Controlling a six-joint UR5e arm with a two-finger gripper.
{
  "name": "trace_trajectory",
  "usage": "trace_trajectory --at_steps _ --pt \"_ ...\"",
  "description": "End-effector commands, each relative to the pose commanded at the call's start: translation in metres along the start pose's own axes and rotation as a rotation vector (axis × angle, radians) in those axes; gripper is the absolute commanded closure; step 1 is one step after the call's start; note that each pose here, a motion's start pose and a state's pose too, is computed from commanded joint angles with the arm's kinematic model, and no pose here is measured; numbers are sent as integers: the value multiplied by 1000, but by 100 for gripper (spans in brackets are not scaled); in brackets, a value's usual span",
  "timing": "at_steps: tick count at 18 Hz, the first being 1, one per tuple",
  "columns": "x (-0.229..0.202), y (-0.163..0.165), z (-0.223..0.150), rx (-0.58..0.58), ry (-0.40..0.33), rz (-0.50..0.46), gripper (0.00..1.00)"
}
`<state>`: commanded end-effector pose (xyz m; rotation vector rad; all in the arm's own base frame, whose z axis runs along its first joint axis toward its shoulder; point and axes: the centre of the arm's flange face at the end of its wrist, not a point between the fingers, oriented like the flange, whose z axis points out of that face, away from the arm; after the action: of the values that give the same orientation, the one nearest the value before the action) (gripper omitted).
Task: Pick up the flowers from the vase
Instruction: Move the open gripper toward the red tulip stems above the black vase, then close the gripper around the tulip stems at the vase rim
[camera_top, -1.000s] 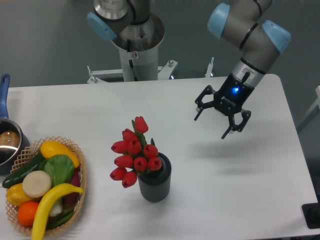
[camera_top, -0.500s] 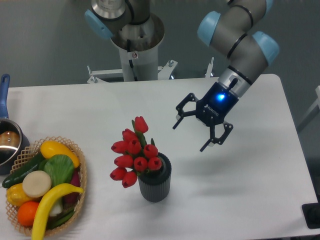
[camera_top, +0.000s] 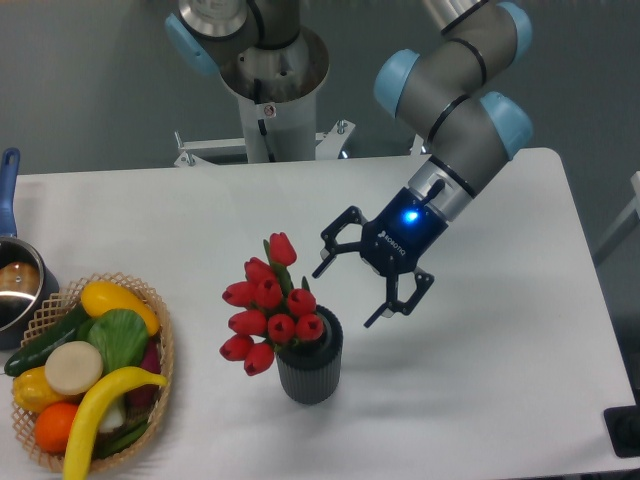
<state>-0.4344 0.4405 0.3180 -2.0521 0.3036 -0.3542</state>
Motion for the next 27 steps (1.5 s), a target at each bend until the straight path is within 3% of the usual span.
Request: trace_trajectory --at_steps 11,12,16,19,21,27 --pt "2 -10 28 70 37 49 3" --pt "1 -12 27 64 26 71 10" --pt "0 -13 26 38 5 112 60" --pt "0 -12 27 25 1 120 91" --pt "0 -9 27 -26 -6 124 100" --pt "3 -9 34 -58 1 117 100"
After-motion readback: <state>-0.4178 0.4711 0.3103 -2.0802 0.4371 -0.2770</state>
